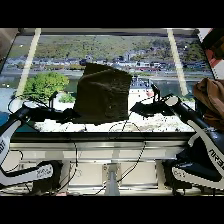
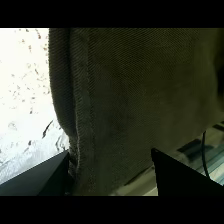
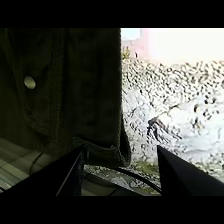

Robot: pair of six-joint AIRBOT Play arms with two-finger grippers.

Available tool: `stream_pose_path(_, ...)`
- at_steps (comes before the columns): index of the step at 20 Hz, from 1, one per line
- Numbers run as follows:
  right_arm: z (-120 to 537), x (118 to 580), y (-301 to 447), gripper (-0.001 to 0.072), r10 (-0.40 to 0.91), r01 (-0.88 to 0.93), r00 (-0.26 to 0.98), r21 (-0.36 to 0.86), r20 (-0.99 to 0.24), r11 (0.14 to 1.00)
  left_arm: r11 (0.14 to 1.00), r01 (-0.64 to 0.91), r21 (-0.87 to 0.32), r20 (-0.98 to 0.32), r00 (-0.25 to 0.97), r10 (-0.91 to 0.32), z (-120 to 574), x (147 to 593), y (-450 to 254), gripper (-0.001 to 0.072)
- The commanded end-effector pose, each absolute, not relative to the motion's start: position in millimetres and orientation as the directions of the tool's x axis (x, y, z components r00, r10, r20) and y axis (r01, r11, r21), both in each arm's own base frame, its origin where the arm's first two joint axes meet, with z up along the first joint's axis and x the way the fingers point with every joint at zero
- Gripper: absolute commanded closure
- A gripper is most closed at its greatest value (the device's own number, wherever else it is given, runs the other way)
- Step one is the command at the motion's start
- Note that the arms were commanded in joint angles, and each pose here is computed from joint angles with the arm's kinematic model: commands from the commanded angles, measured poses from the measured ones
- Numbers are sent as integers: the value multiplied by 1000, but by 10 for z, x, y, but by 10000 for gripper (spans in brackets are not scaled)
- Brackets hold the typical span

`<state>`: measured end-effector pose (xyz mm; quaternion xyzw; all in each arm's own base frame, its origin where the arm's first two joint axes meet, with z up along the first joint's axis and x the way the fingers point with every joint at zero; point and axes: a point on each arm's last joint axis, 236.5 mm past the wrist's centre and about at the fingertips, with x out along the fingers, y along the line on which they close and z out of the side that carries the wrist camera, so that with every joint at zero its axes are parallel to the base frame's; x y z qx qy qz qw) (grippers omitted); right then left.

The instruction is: Fold the clothes and pants, and hang the long-sleeved shirts on hangers.

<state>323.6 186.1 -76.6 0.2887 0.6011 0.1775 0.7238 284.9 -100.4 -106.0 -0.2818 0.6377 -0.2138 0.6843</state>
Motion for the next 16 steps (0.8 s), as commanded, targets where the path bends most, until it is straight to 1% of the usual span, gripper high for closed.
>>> stream_pose_path(1,-896,3166,1982,193,623,156,170,645,-763,748,726,-53,-685,-726,121,-677,-993,2911,-1062,108)
stream_pose_path(3,-986,3121,2050,193,632,179,142,648,-762,741,726,-53,-685,-726,121,-676,-992,2913,-1062,108)
stream_pose_path(7,-1094,3085,2076,192,641,293,114,642,-759,708,726,-53,-685,-726,121,-677,-993,2912,-1062,108)
stream_pose_path(11,-1182,2952,2160,192,672,342,46,643,-739,685,726,-54,-686,-726,121,-677,-993,2912,-1063,108)
stream_pose_path(15,-1221,2904,2314,193,662,306,42,640,-748,705,725,-54,-686,-726,120,-677,-991,2910,-1064,108)
stream_pose_path(16,-1233,2910,2343,207,656,293,49,638,-753,712,725,-54,-686,-726,120,-677,-991,2910,-1064,108)
